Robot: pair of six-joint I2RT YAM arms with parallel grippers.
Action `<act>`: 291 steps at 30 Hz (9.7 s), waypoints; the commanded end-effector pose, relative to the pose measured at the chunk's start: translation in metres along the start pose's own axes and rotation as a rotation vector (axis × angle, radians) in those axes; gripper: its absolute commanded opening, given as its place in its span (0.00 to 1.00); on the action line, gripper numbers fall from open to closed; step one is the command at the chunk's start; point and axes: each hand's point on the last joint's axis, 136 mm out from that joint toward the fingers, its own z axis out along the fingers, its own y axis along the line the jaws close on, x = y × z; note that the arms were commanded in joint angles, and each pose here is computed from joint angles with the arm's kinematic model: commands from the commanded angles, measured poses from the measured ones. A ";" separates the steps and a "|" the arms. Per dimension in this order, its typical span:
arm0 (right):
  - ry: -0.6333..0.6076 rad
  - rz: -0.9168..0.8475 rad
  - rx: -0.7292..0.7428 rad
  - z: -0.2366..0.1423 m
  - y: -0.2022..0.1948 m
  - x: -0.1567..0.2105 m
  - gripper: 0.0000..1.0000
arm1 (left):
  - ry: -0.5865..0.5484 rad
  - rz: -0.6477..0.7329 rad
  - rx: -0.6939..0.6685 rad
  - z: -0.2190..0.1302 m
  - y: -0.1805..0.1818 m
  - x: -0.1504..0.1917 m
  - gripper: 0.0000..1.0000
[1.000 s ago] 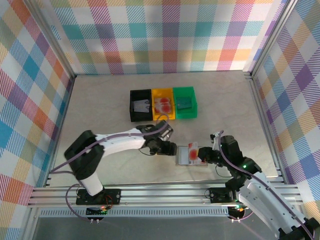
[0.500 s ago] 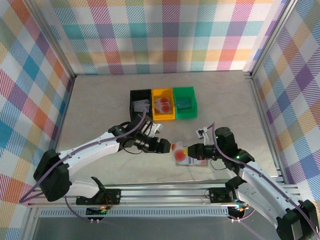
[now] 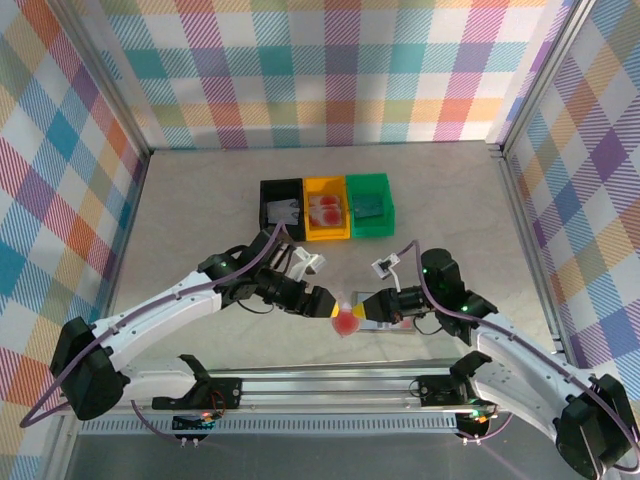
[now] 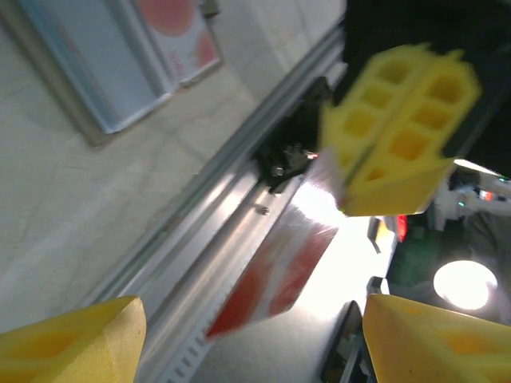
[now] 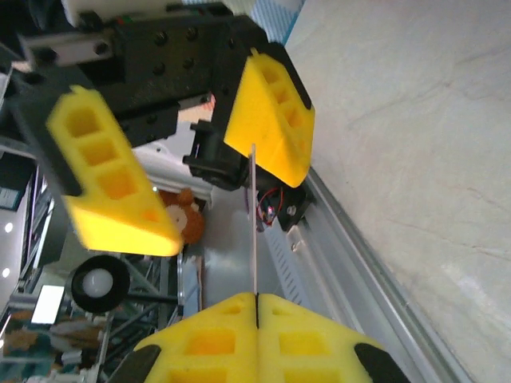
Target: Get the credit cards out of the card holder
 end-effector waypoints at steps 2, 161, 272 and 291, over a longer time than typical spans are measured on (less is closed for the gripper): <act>0.044 -0.094 -0.058 0.007 0.024 -0.002 0.00 | 0.013 0.063 0.147 -0.011 -0.032 0.003 0.69; -1.100 0.742 0.566 0.025 -0.112 -0.219 0.00 | -0.787 -0.110 -0.985 -0.206 0.115 -0.034 1.00; -1.108 1.094 0.766 0.060 -0.267 -0.247 0.30 | -0.681 -0.119 -1.030 -0.193 0.130 -0.027 1.00; -1.060 1.064 0.758 0.059 -0.234 -0.268 0.59 | -0.660 -0.120 -1.033 -0.189 0.132 -0.027 1.00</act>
